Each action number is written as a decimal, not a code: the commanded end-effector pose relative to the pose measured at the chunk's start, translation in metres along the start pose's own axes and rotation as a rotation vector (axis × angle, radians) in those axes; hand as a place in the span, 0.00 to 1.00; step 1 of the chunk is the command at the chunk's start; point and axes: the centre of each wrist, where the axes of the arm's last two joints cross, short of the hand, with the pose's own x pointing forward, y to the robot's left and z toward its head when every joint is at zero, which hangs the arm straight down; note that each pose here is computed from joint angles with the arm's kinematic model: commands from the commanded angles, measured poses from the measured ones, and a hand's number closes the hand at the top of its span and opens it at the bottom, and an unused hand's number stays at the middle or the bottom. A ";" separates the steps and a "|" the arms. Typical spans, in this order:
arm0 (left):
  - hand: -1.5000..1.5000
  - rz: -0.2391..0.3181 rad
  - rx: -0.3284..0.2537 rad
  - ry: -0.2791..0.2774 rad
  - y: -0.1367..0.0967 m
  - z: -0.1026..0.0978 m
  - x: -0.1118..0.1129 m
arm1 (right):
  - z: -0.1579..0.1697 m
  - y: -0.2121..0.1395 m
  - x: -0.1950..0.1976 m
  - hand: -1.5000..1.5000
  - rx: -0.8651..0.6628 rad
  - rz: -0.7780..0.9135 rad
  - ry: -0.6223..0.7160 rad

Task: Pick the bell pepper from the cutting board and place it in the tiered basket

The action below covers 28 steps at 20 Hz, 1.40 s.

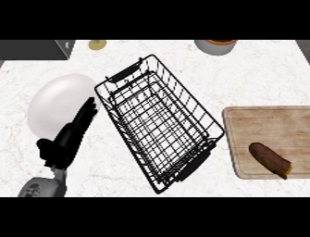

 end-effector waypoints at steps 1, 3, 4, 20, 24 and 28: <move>0.50 0.003 -0.013 -0.010 -0.003 -0.005 0.007 | -0.007 -0.021 0.014 1.00 -0.079 -0.104 0.164; 0.50 -0.011 -0.023 -0.015 -0.001 -0.003 0.003 | -0.011 -0.021 0.014 1.00 -0.071 -0.125 0.167; 0.50 -0.009 -0.022 -0.013 0.000 -0.009 0.007 | -0.014 -0.021 0.015 1.00 -0.078 -0.127 0.162; 0.50 -0.012 -0.097 -0.037 -0.012 -0.016 0.013 | -0.076 0.031 0.048 1.00 -0.031 -0.094 0.169; 0.50 -0.013 -0.092 -0.030 -0.016 -0.021 0.014 | -0.105 0.042 0.067 1.00 -0.004 -0.158 0.172; 0.50 -0.006 -0.107 -0.021 -0.029 -0.021 0.014 | -0.128 0.054 0.088 1.00 0.056 -0.219 0.191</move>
